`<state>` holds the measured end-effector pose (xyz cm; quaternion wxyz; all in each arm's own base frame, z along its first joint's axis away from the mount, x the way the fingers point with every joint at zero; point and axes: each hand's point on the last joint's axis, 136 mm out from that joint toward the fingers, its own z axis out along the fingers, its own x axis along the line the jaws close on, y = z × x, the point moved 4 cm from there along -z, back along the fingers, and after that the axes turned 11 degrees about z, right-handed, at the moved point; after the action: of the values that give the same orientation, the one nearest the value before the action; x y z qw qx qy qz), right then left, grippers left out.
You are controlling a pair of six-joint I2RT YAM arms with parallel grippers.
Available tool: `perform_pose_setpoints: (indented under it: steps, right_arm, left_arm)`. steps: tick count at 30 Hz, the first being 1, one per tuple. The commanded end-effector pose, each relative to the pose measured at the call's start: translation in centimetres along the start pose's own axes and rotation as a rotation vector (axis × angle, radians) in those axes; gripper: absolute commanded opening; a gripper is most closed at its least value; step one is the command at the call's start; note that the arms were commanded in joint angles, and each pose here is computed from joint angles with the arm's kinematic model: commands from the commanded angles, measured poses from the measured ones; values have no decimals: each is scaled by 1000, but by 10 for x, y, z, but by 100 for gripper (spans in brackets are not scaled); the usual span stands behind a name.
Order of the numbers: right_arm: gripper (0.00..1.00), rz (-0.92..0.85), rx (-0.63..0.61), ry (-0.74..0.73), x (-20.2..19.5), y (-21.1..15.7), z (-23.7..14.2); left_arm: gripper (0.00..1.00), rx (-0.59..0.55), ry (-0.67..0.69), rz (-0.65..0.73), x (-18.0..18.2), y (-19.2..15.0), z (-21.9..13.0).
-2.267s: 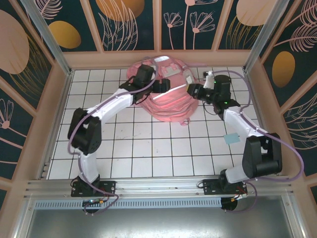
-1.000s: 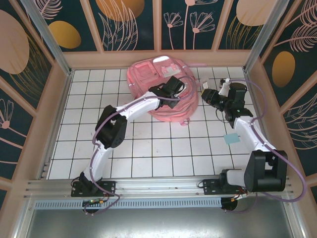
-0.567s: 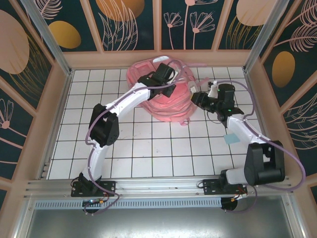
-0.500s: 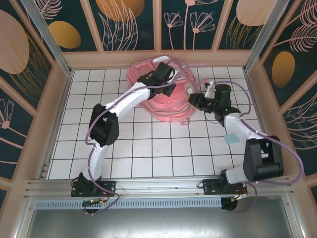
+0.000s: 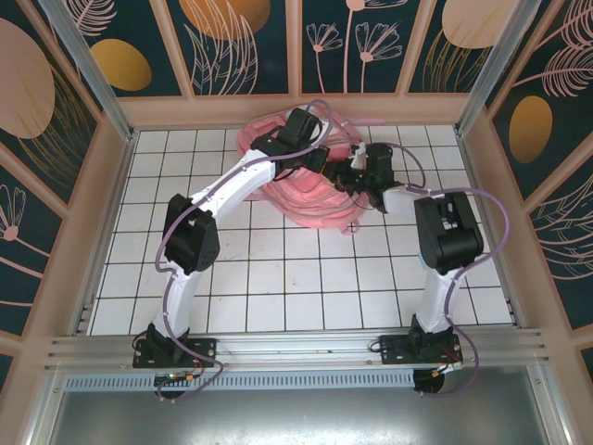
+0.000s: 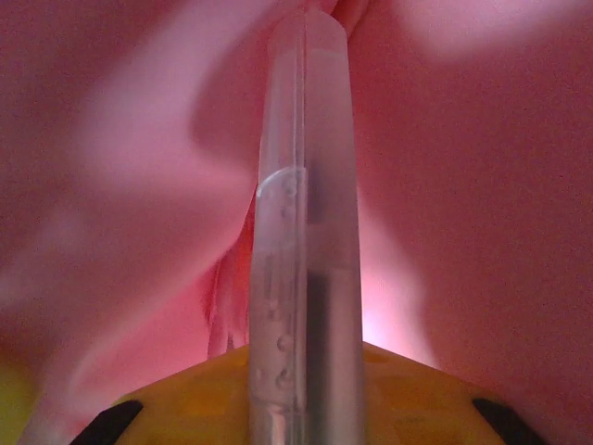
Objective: Pack the student bag
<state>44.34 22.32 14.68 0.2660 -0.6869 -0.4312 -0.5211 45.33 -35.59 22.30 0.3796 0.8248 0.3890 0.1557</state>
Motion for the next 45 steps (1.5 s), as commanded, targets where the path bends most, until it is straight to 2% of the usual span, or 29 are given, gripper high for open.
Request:
perform_pose_setpoints:
  steps: [1, 4, 10, 12, 15, 18, 23, 27, 29, 31, 33, 36, 39, 41, 45]
  right_arm:
    - [18, 129, -109, 81, 21, 8, 20]
    - [25, 185, -163, 160, 28, -3, 26]
    - [62, 140, -158, 73, 27, -5, 12]
    - [68, 113, -171, 7, 23, -6, 0]
    - [71, 53, -204, -93, 20, -10, -23]
    - [68, -37, -221, -187, 20, -14, -39]
    - [37, -71, -209, -233, 10, -15, -36]
    - [27, -52, -175, -257, -9, -14, -14]
    - [26, -47, -152, -251, -15, -16, -2]
    - [25, -51, -108, -184, -8, -21, 13]
    - [23, -74, -52, -80, 13, -28, 28]
    - [23, -140, -26, -11, 40, -33, 35]
    - [23, -186, -36, -10, 52, -32, 21]
    - [24, -187, -55, -57, 45, -28, 5]
    - [32, -169, -108, -190, 23, -20, -51]
  left_arm:
    - [0, -180, -101, -57, -17, 46, -37]
    - [0, -201, -110, -82, -17, 50, -38]
    - [0, -229, -69, -129, -1, 57, -43]
    - [0, -235, -69, -150, 4, 57, -42]
    - [0, -248, -76, -163, 7, 59, -43]
    - [0, -258, -91, -165, 5, 62, -43]
    - [0, -262, -134, -181, 0, 63, -41]
    - [0, -262, -156, -194, -3, 64, -43]
    - [0, -266, -166, -201, -4, 63, -46]
    - [0, -273, -189, -210, -6, 63, -48]
    - [0, -269, -195, -217, -7, 60, -45]
    - [0, -256, -183, -224, -5, 55, -42]
    - [0, -246, -170, -225, -3, 50, -39]
    - [0, -246, -158, -225, -2, 47, -39]
    - [0, -252, -121, -221, 3, 44, -40]
